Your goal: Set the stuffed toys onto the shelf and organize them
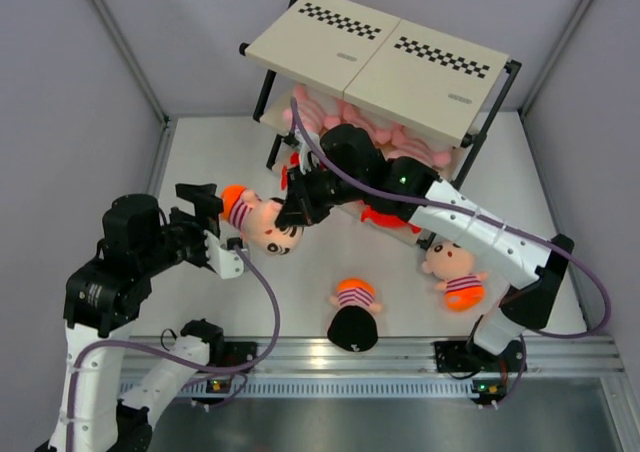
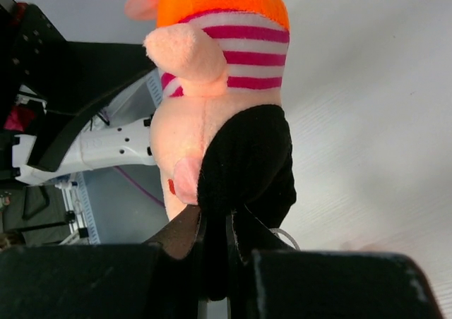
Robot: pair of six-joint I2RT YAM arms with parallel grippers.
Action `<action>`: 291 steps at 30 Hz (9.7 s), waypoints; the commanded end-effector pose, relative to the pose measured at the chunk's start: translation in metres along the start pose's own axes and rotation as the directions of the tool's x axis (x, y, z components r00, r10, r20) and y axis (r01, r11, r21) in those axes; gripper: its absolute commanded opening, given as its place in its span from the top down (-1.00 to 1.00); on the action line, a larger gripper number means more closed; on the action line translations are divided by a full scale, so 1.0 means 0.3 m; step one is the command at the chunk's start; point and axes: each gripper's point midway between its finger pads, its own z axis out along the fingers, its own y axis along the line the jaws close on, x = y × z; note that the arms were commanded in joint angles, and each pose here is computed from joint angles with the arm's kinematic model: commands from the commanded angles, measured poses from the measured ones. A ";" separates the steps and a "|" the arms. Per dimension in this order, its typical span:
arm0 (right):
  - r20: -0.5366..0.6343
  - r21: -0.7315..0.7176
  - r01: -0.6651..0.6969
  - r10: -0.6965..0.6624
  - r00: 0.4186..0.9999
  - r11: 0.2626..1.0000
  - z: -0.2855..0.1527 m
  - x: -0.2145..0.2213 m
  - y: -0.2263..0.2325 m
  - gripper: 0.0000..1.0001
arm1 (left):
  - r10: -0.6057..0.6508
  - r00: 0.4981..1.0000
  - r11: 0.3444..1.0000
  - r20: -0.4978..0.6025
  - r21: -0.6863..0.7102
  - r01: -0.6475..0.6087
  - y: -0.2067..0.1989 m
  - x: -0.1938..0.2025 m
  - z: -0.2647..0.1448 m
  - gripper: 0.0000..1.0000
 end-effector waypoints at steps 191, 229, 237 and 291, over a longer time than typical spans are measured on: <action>0.427 0.661 0.329 -0.698 0.575 0.675 -0.892 -0.749 -0.282 -0.48 | -0.763 0.547 0.560 0.344 -0.069 0.825 0.600 -0.302 0.257 -0.82; 0.007 0.771 0.438 -0.694 0.720 0.463 -0.902 -0.501 -0.450 0.06 | -0.749 0.583 0.585 0.315 -0.100 0.805 0.552 -0.270 0.234 -0.83; 0.162 0.782 0.337 -0.693 0.703 0.525 -0.991 -0.507 -0.337 -0.99 | -0.758 0.611 0.632 0.229 0.023 0.775 0.392 -0.273 0.274 -0.83; 0.285 0.765 0.223 -0.628 0.724 0.605 -1.139 -0.224 -0.220 -0.99 | 0.026 0.999 0.838 0.040 0.543 -0.043 -0.826 -0.679 0.621 1.00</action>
